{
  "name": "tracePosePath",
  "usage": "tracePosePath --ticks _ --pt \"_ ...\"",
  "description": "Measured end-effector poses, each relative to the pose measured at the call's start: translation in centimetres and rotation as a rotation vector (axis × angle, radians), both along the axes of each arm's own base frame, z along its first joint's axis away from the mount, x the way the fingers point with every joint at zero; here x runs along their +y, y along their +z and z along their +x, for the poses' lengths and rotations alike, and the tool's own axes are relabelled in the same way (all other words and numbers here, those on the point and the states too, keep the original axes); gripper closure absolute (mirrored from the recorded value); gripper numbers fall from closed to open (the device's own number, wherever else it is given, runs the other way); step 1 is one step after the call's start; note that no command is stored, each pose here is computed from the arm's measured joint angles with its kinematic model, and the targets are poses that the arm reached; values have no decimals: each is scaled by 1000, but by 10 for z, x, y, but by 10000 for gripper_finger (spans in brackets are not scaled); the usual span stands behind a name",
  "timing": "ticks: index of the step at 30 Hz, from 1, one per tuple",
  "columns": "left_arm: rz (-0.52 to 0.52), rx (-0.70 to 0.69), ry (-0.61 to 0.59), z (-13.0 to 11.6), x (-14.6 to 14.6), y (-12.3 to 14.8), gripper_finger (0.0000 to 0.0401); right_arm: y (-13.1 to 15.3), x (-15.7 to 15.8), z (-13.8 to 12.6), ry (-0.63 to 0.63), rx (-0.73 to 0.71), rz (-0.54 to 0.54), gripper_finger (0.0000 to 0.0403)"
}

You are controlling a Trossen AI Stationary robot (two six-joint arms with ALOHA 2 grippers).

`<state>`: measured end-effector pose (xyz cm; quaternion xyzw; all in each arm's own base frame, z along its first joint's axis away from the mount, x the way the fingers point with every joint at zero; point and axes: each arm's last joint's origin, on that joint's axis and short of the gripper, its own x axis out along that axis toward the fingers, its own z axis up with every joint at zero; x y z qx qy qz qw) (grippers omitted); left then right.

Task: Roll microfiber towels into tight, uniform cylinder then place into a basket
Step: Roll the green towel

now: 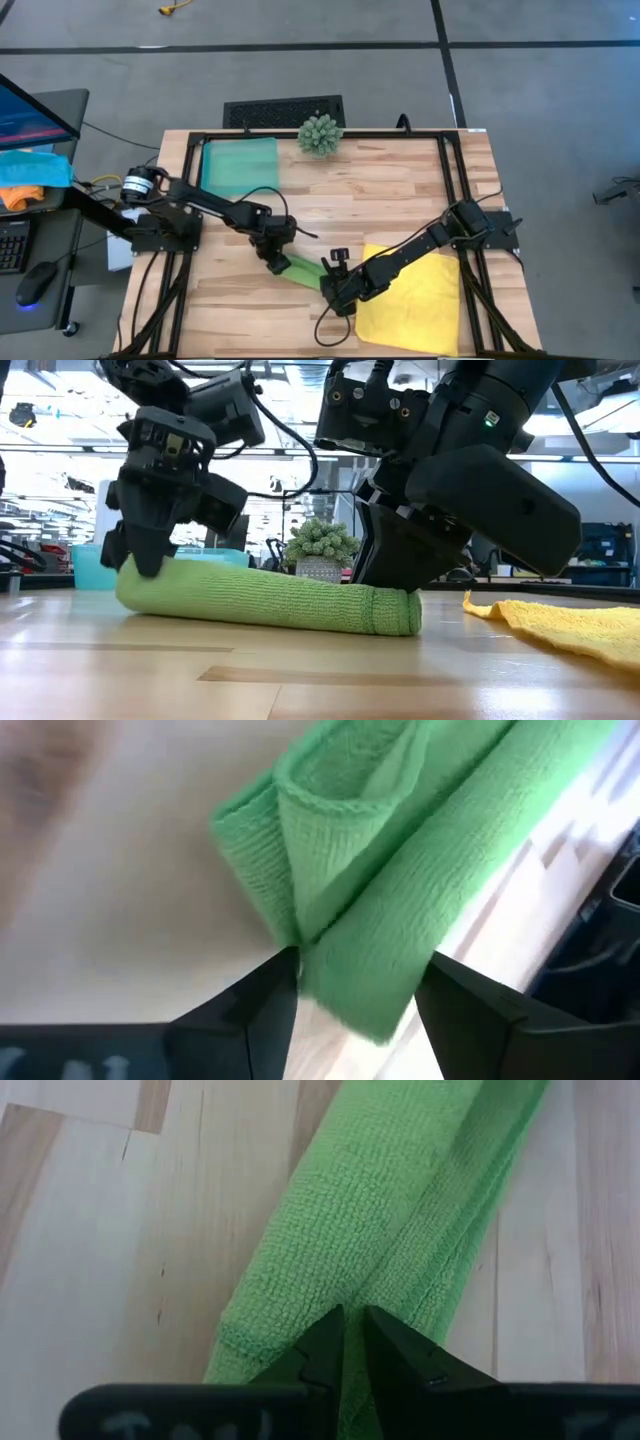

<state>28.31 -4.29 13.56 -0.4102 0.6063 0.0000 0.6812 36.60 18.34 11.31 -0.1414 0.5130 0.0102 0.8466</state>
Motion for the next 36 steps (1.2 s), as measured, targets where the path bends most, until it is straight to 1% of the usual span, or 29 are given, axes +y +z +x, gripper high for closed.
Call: tracePosePath --ticks 3,7,9,13,15,17,22,26,31,36 --pt "65 -12 -8 -8 0 13 220 0 -1 0 9 2 -6 334" --pt "209 -66 -18 -21 -5 34 221 0 -1 0 11 3 -7 334" --pt "281 -131 -34 -26 -11 46 221 0 -1 0 11 3 -7 334" --pt "443 -308 -113 -36 -33 67 221 0 -1 0 11 3 -7 334" --pt "510 -386 -176 -38 -47 71 221 0 -1 0 11 3 -7 334" --pt "550 -434 -226 -39 -60 70 221 0 -1 0 10 3 -7 334" --pt "568 -460 -276 -30 -82 50 221 0 -1 0 10 3 -7 334" --pt "583 -455 -310 -21 -87 33 221 0 -1 0 10 3 -7 334" --pt "583 -407 -315 -12 -81 17 221 0 -1 0 10 3 -7 334" --pt "602 -391 -263 -7 -70 16 221 0 -1 0 10 3 -7 334"
